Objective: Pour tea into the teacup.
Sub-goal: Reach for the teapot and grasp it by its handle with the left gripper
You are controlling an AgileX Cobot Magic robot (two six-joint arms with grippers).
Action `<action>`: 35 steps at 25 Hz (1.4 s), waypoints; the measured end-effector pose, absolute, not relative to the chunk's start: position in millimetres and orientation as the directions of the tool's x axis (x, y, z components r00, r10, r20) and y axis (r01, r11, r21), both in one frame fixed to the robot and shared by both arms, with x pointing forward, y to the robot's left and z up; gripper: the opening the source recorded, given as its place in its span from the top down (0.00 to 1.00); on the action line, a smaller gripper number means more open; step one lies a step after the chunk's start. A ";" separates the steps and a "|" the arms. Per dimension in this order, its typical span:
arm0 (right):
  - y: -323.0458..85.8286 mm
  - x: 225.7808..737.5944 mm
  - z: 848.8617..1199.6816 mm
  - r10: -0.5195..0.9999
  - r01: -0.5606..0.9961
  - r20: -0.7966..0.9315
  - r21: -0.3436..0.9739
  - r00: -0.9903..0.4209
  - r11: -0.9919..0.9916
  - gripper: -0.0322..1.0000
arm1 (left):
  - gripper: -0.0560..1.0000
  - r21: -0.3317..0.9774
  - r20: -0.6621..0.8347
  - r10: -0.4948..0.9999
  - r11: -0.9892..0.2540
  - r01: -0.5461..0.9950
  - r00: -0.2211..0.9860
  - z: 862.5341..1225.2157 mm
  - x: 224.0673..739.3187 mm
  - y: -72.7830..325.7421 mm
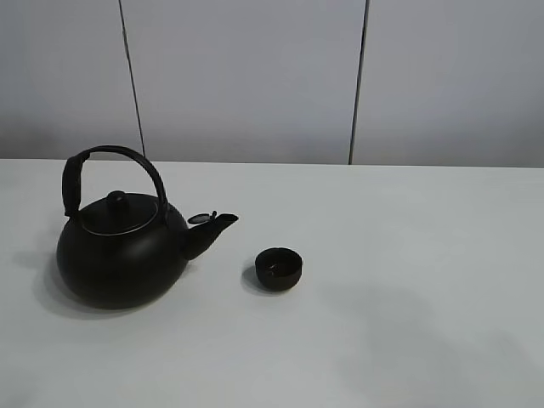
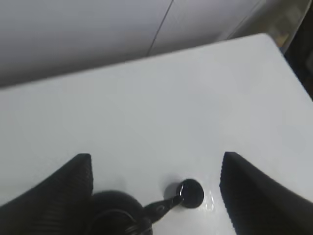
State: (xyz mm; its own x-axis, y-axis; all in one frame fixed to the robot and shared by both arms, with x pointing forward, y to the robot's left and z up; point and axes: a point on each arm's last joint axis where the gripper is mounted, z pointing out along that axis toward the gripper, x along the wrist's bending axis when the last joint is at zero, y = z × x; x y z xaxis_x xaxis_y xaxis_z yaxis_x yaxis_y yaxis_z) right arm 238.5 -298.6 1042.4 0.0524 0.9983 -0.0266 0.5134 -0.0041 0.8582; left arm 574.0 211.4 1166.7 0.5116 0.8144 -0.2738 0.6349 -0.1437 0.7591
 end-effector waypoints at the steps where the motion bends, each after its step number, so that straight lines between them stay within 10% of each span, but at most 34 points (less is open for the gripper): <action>1: -298.6 238.5 1042.4 0.998 0.513 -0.027 0.858 0.052 -0.004 0.49 | 0.45 0.799 -0.237 0.809 -0.153 0.582 0.539 1183.3 562.0 212.8; 11: -298.6 238.5 1042.4 0.998 0.513 -0.027 0.858 0.052 -0.004 0.49 | 0.45 0.967 -0.007 0.784 -0.154 0.205 0.621 1247.2 427.0 229.9; 24: -298.6 238.5 1042.3 0.998 0.514 -0.027 0.858 0.052 -0.004 0.49 | 0.45 0.985 0.025 0.979 -0.058 0.160 0.203 1094.9 392.7 274.2; 35: -298.6 238.5 1042.3 0.998 0.514 -0.027 0.858 0.052 -0.004 0.49 | 0.45 0.972 0.059 0.989 -0.087 0.217 0.132 1036.3 385.1 282.9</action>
State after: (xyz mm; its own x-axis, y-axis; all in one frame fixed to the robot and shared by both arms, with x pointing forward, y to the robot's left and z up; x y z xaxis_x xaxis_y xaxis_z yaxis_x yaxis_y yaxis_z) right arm 238.5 -298.6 1042.3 0.0524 0.9983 -0.0266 0.5141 -0.0041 0.8577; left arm 385.1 282.9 1036.3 0.1323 0.9894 0.0594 0.2165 -0.0873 0.9724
